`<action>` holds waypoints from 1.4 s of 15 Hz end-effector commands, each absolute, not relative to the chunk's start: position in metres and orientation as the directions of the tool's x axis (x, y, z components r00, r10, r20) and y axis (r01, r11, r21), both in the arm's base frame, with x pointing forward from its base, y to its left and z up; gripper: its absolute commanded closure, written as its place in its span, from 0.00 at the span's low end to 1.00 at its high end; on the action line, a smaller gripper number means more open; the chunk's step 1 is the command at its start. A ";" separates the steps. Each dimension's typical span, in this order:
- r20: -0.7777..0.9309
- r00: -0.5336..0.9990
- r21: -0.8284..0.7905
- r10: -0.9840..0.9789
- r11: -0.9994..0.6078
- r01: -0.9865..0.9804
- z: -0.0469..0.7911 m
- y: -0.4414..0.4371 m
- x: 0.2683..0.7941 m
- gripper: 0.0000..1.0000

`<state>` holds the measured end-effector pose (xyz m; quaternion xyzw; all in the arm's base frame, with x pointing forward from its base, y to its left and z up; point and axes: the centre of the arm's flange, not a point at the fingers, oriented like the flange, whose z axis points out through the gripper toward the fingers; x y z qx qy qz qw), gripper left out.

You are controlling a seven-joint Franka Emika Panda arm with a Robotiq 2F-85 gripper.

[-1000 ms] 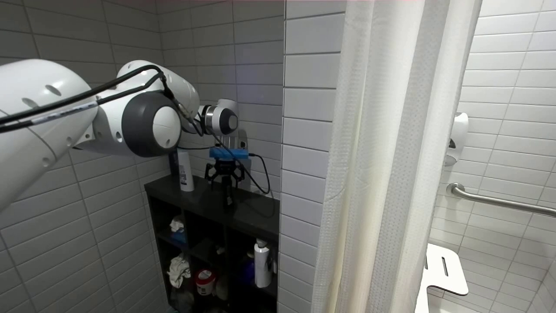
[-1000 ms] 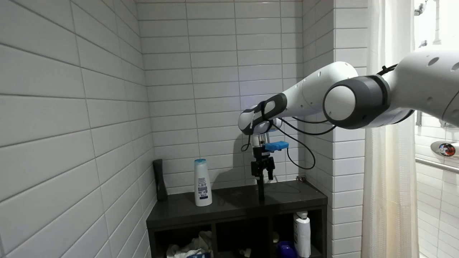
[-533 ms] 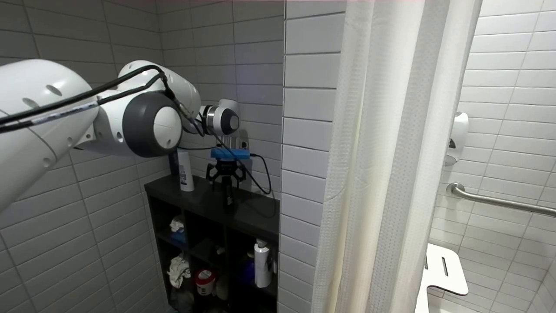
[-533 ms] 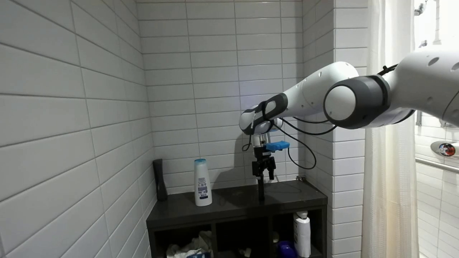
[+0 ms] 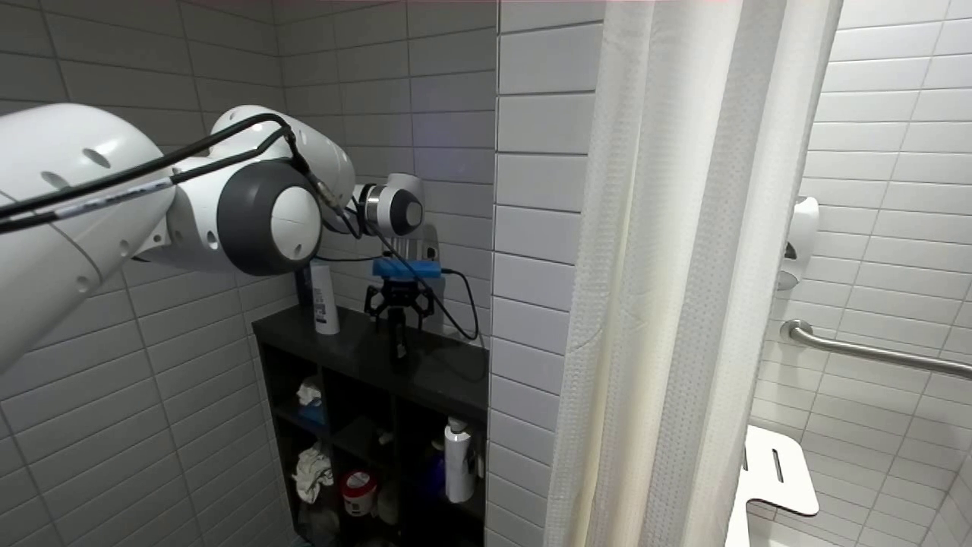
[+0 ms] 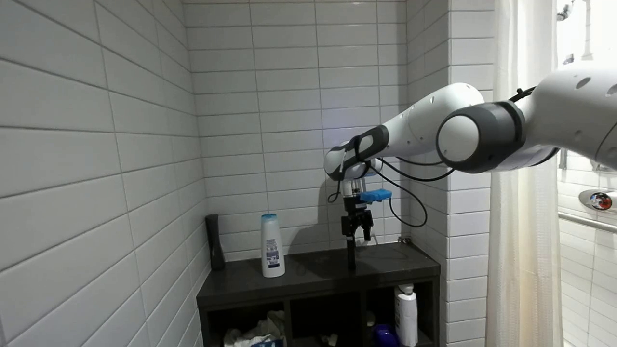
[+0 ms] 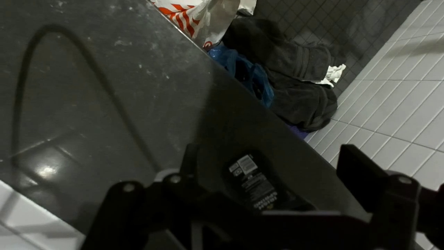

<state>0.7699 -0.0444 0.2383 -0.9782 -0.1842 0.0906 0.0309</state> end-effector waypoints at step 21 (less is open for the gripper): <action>-0.116 0.902 -0.050 0.415 -0.910 0.412 0.251 -0.046 0.778 0.70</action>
